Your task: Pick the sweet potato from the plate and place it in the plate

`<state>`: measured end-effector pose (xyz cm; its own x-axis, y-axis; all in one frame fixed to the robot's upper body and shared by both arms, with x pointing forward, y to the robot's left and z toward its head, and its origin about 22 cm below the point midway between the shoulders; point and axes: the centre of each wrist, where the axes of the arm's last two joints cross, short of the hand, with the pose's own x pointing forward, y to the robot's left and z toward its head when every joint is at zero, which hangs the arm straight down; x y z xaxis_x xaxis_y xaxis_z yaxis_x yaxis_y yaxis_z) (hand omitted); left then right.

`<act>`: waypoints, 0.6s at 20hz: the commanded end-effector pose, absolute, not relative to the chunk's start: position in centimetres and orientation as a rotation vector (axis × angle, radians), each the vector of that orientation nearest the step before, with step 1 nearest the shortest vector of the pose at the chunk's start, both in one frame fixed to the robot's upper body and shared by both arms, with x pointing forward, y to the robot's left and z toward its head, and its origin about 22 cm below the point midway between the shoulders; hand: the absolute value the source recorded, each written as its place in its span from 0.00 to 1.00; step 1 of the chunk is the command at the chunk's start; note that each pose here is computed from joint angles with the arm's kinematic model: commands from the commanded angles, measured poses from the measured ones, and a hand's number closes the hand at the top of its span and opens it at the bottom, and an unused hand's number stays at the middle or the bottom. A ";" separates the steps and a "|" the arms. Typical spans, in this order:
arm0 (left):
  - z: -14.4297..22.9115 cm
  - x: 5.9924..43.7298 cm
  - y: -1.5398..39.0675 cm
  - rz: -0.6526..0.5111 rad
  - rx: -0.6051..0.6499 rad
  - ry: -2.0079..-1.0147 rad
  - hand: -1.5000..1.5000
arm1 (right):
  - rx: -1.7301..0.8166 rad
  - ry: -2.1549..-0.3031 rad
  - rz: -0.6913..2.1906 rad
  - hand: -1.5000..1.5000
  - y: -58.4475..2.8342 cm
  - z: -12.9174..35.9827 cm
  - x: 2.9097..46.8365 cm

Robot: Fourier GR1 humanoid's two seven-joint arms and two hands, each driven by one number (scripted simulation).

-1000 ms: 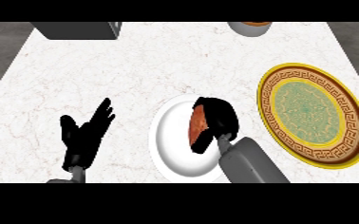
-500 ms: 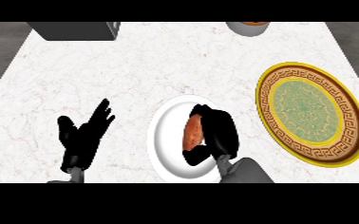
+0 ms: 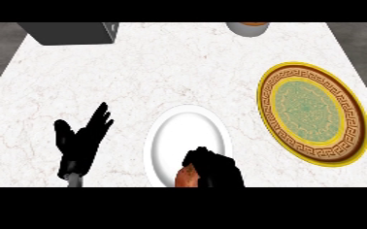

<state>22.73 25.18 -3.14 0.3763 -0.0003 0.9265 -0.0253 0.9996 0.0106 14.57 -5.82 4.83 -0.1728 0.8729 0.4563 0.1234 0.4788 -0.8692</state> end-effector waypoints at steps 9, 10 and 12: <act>-4.4 22.1 24.1 0.025 0.011 -1.188 0.50 | -0.900 -1.691 0.281 1.00 -12.1 8.6 10.5; -2.6 23.6 24.3 0.013 0.027 -1.199 0.50 | -0.927 -1.692 0.232 1.00 -13.0 8.0 10.9; -3.1 22.6 23.2 0.010 0.006 -1.184 0.50 | -0.884 -1.711 0.146 1.00 -14.1 8.5 9.8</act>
<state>23.08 24.17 -3.04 0.3644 0.0014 0.9313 -0.0200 0.9998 0.0063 11.63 -11.71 7.65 -0.0765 0.7194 0.6904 0.4224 0.6506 -0.6311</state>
